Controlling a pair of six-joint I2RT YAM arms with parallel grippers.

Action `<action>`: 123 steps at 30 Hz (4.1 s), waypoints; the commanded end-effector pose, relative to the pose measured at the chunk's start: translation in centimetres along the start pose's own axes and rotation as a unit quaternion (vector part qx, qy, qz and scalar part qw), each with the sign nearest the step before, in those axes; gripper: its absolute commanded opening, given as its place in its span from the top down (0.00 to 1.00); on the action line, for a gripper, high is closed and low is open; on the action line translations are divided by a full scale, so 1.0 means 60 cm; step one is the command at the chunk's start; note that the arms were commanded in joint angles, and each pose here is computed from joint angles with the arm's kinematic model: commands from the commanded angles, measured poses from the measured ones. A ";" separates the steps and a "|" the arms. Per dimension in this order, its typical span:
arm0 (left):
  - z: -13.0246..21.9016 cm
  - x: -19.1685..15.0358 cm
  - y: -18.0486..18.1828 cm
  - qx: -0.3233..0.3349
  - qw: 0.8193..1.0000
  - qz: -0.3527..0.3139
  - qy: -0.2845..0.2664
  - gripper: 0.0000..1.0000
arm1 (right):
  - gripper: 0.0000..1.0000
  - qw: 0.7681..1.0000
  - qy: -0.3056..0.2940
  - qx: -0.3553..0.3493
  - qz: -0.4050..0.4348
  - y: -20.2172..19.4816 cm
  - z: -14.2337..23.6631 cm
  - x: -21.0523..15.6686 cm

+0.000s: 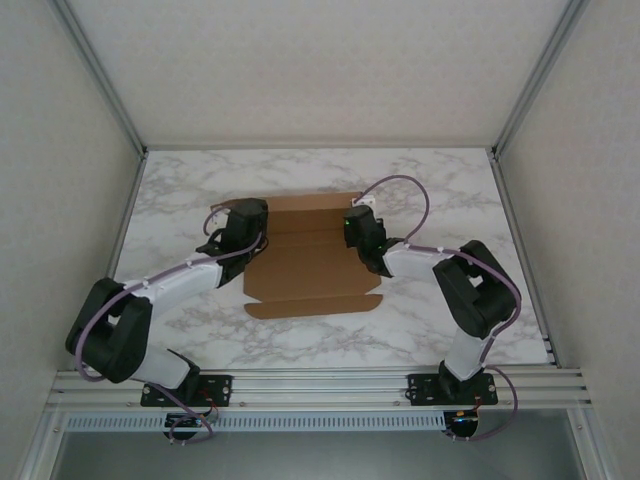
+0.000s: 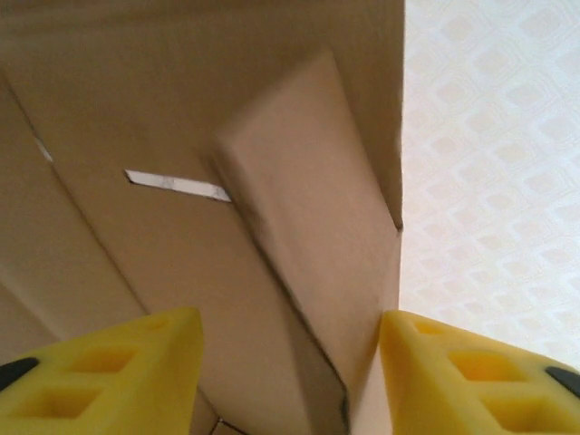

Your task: Fold the paper box

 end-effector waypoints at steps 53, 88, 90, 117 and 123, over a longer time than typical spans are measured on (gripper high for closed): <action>-0.004 0.075 -0.101 -0.023 0.841 -0.493 0.220 0.44 | 0.96 0.995 0.097 0.033 0.015 -0.069 0.000 -0.056; -0.017 0.014 -0.068 -0.173 0.884 -0.341 0.268 0.62 | 0.98 0.993 0.114 0.028 -0.005 -0.066 -0.009 -0.058; -0.020 0.015 -0.064 -0.174 0.887 -0.338 0.263 0.67 | 0.99 0.993 0.113 0.026 -0.005 -0.067 -0.009 -0.059; 0.014 0.064 0.051 -0.029 0.896 -0.405 0.182 0.70 | 1.00 0.993 0.111 -0.014 -0.027 -0.094 -0.009 -0.046; -0.037 0.041 0.067 -0.005 0.891 -0.409 0.197 0.68 | 1.00 0.993 0.115 -0.006 -0.023 -0.091 -0.009 -0.047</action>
Point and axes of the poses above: each hand's point on the last joint's axis, 136 mm out from that joint toward the fingers, its own z axis back along the fingers, its own y axis along the line the jaws close on, x = y × z, the point moved 8 cm from there along z, back along the fingers, and after that the axes turned 13 degrees about -z, right-handed, at the moved point
